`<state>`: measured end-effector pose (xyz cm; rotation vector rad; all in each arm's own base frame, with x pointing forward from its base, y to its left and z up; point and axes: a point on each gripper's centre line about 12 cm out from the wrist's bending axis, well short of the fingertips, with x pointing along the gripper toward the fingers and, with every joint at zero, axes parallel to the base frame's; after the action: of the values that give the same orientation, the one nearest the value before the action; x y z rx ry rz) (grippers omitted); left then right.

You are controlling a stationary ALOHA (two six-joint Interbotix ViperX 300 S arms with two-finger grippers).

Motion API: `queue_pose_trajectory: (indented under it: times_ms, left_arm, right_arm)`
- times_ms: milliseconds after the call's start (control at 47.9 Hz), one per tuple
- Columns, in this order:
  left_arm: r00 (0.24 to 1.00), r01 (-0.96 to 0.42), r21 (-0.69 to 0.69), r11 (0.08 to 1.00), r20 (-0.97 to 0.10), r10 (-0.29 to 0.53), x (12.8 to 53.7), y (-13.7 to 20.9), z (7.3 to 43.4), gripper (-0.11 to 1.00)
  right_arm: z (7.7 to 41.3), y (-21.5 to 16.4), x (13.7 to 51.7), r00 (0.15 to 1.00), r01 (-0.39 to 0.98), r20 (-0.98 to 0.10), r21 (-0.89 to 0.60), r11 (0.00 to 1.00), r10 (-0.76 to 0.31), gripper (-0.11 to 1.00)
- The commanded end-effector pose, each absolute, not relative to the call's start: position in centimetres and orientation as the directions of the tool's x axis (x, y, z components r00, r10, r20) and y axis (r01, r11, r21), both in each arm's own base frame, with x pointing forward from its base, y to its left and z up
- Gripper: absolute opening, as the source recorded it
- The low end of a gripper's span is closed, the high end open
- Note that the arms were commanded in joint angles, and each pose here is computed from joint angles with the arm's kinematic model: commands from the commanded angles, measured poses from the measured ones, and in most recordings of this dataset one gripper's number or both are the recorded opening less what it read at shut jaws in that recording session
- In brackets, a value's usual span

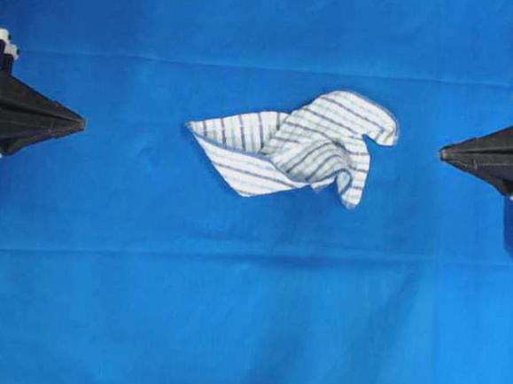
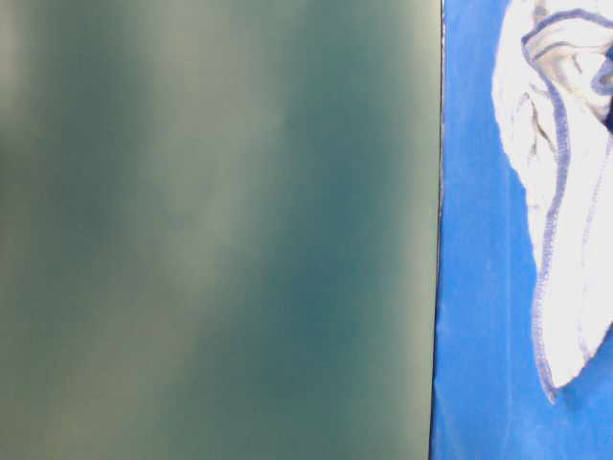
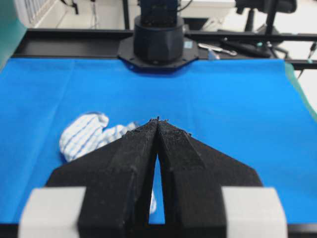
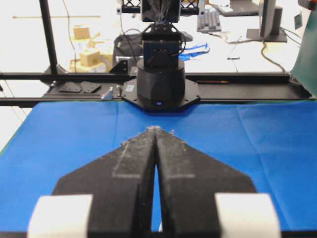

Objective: Hand over the towel.

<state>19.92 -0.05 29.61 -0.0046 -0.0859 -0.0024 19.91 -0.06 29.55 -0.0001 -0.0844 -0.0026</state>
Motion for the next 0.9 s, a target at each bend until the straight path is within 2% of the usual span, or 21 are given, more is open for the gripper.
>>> queue_pose_trajectory:
  times_ms: [0,188,292,564,626,814,877]
  left_arm:
    - [0.993,-0.006,-0.014,1.000,0.115,0.007,20.1,0.1,30.6,0.00]
    - [0.988,-0.014,-0.012,1.000,0.156,0.015,20.7,0.3,31.5,0.00]
    - [0.989,-0.039,-0.010,0.999,0.142,0.040,21.9,0.8,31.2,0.00]
    - [0.997,-0.081,-0.017,0.997,-0.011,0.081,28.1,2.2,29.3,0.02]
    - [0.995,-0.082,-0.023,0.996,-0.061,0.081,29.8,2.3,28.5,0.14]
    - [0.947,-0.088,-0.029,0.996,-0.314,0.075,35.4,2.7,25.8,0.73]
    - [0.926,-0.090,-0.027,0.996,-0.371,0.074,36.9,2.9,24.9,0.86]
  right_arm:
    - [30.6,0.0,20.1,0.994,-0.003,0.112,0.005,1.000,0.002,0.00]
    - [31.1,0.0,20.2,0.992,-0.003,0.122,0.002,1.000,0.002,0.00]
    - [31.0,0.0,20.3,0.993,-0.003,0.121,0.005,1.000,0.002,0.00]
    - [30.4,0.0,20.7,0.996,-0.002,0.093,0.005,1.000,0.002,0.00]
    - [30.4,0.0,20.8,0.996,-0.003,0.090,0.003,1.000,0.002,0.00]
    - [30.4,0.0,20.8,0.996,-0.003,0.090,0.006,1.000,0.002,0.00]
    - [30.2,0.0,20.7,0.996,-0.003,0.087,0.008,1.000,0.002,0.00]
